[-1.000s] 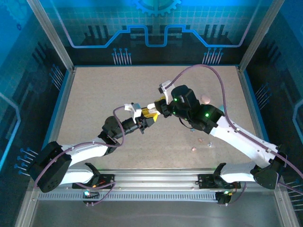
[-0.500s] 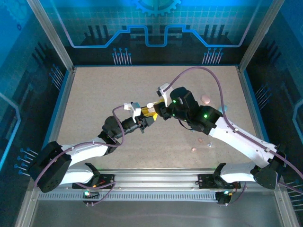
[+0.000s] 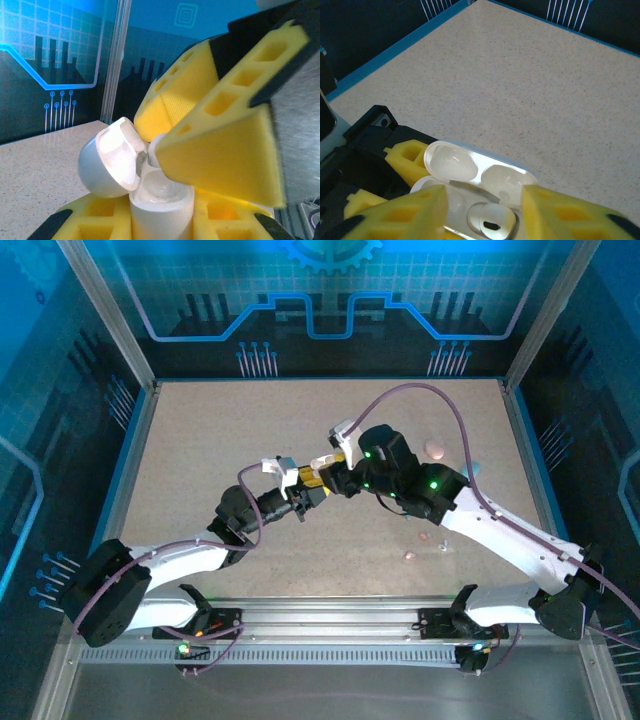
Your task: Insert the wireless bluetooth earbuds into the charging case
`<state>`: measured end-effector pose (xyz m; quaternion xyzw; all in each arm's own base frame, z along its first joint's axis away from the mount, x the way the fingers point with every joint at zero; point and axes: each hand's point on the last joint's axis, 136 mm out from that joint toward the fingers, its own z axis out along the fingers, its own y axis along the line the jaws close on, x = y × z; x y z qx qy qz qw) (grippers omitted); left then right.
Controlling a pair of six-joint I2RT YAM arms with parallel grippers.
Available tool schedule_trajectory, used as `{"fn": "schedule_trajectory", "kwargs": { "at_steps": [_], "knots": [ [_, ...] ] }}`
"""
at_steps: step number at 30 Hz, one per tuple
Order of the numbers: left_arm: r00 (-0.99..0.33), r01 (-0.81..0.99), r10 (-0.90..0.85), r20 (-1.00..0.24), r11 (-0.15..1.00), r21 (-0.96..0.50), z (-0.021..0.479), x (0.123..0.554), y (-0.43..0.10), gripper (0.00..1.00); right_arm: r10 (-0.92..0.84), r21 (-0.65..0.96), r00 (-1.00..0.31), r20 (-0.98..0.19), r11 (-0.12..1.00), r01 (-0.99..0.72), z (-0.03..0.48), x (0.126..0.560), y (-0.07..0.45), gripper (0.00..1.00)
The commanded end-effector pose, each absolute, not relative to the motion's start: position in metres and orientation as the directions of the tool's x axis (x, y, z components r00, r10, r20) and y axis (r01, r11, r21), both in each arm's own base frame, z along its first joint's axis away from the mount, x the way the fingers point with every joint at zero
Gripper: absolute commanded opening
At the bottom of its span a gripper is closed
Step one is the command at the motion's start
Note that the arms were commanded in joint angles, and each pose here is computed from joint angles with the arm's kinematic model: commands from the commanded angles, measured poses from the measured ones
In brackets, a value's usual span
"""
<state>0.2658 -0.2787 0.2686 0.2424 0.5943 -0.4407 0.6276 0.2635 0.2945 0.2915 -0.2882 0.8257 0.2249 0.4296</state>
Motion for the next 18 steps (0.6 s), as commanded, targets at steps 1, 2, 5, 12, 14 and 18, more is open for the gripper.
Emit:
{"fn": "schedule_trajectory", "kwargs": {
  "at_steps": [1,2,5,12,14,18],
  "knots": [
    [0.025,0.856,-0.304,-0.952,0.498,-0.136,0.296,0.259,-0.274,0.15,-0.271,0.204,-0.511,-0.816,0.693,-0.691,0.295,0.253,0.3,0.56],
    [0.03,0.856,-0.298,-0.954,0.5,-0.129,0.295,0.259,-0.274,0.15,-0.258,0.222,-0.515,-0.817,0.684,-0.695,0.3,0.252,0.301,0.59],
    [0.044,0.854,-0.28,-0.959,0.508,-0.109,0.291,0.258,-0.274,0.15,-0.202,0.284,-0.533,-0.822,0.665,-0.691,0.313,0.252,0.301,0.67],
    [0.068,0.857,-0.253,-0.965,0.51,-0.073,0.287,0.255,-0.273,0.15,-0.125,0.348,-0.549,-0.826,0.653,-0.673,0.332,0.25,0.293,0.78],
    [0.073,0.857,-0.248,-0.966,0.512,-0.067,0.287,0.254,-0.273,0.15,-0.109,0.353,-0.547,-0.83,0.657,-0.666,0.336,0.25,0.29,0.79],
    [0.087,0.859,-0.237,-0.968,0.51,-0.047,0.286,0.252,-0.273,0.15,-0.064,0.356,-0.551,-0.832,0.7,-0.619,0.34,0.255,0.277,0.79]
  ]
}}
